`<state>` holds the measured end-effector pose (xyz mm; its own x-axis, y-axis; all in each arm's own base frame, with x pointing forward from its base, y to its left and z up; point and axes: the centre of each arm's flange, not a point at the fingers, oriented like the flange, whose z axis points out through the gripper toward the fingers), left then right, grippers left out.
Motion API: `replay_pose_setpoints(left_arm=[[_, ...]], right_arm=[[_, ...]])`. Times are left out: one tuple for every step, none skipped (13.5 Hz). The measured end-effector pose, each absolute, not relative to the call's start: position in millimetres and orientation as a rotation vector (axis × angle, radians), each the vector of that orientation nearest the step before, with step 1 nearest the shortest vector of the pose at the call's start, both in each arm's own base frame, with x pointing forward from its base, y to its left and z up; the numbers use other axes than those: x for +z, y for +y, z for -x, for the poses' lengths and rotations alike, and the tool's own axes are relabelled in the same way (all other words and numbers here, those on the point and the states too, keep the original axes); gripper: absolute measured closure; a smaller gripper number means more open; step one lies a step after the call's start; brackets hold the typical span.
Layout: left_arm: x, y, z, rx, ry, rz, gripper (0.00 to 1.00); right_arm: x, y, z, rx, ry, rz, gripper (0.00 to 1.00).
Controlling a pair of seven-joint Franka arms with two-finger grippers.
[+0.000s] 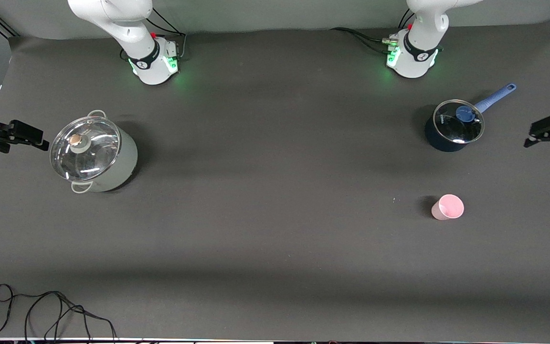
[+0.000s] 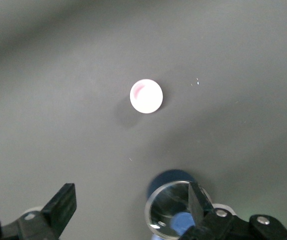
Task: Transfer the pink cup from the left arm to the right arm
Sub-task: 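Reach the left gripper down to the pink cup and grasp it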
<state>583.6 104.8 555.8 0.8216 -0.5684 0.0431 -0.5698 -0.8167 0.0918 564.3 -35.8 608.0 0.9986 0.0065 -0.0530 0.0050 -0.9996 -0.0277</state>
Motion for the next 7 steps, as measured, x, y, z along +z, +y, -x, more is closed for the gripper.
replay_pose_setpoints(left_arm=[[546.1,116.1,-589.2,0.077,-1.014,-2.827,0.00],[536.0,126.8,-593.9,0.134,-1.099,-2.751,0.00],[525.5,138.9,-597.3,0.185,-1.166,-2.683,0.00],[516.6,150.5,-599.0,0.224,-1.236,-2.625,0.00],[508.1,160.7,-600.2,0.268,-1.316,-2.556,0.00],[499.9,169.5,-600.9,0.317,-1.387,-2.483,0.00],[488.7,182.1,-600.8,0.371,-1.432,-2.413,0.00]], right_arm=[[607.9,-35.8,-564.3,0.083,-0.009,3.113,0.00],[608.0,-35.8,-564.3,0.083,-0.009,3.113,0.00],[607.9,-35.8,-564.4,0.083,-0.009,3.113,0.00],[607.7,-35.8,-564.4,0.083,-0.009,3.113,0.00],[607.5,-35.8,-564.5,0.084,-0.009,3.113,0.00],[607.5,-35.7,-564.6,0.084,-0.009,3.113,0.00],[607.3,-35.6,-564.6,0.084,-0.010,3.113,0.00]])
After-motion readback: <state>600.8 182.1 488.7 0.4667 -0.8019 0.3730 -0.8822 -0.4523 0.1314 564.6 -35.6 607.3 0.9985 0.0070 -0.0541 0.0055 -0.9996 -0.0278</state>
